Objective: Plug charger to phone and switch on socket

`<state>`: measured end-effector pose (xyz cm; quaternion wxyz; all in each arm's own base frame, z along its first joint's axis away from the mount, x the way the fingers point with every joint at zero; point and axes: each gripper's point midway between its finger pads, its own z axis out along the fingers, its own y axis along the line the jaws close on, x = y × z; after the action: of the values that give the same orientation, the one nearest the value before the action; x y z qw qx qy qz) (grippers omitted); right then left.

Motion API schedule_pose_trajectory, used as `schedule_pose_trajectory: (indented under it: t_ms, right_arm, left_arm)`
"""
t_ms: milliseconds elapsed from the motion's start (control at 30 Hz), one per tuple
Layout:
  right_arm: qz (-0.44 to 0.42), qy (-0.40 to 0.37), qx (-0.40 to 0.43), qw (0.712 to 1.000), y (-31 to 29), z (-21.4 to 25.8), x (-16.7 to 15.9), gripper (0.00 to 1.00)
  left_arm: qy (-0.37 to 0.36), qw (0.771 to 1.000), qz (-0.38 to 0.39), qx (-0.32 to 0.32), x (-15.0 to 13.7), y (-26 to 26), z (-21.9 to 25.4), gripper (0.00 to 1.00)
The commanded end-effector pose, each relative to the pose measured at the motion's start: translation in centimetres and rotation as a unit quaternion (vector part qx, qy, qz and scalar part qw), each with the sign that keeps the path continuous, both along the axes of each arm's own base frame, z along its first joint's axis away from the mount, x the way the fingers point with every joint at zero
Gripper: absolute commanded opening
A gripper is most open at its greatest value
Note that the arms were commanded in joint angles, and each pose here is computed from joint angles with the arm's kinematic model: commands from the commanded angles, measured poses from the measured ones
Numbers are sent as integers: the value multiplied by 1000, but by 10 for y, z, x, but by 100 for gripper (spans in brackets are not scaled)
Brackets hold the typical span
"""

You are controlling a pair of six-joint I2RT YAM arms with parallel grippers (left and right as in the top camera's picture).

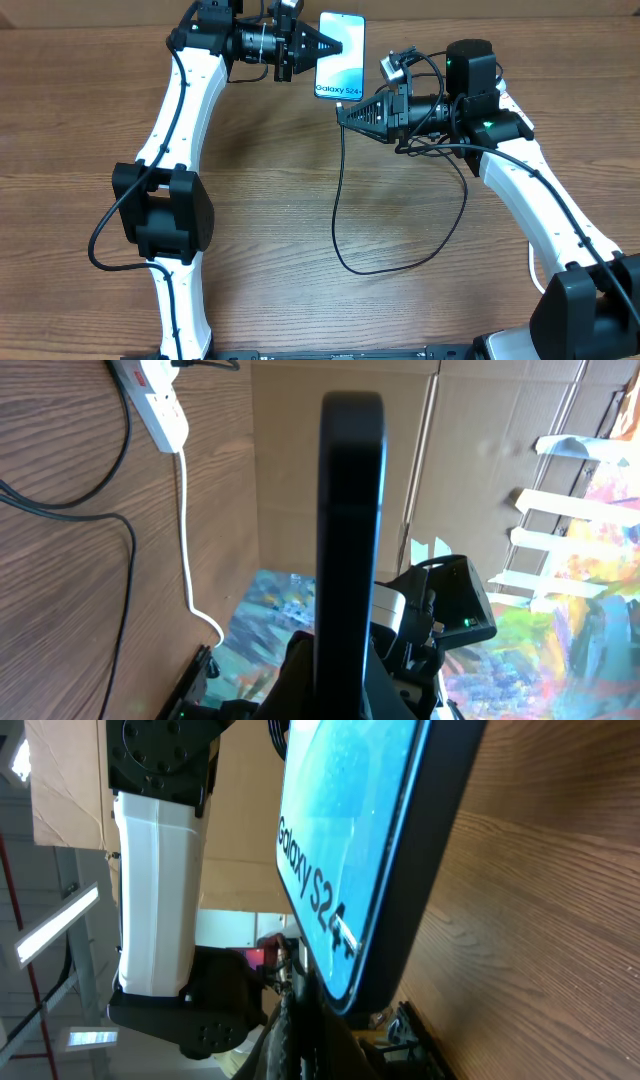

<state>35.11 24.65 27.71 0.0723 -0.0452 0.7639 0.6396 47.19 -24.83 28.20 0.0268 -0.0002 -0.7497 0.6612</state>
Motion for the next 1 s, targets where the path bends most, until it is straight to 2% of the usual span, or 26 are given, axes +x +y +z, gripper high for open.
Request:
schedule_pose_trajectory:
  t_ms: [0, 967]
  right_arm:
    - [-3, -21, 3, 1000, -1, 12, 1, 4]
    - [-28, -30, -13, 999, 1, 8, 10, 4]
  left_arm:
    - [-23, 1000, -9, -13, -7, 2, 20, 4]
    - [-28, 999, -26, -26, -15, 2, 22, 4]
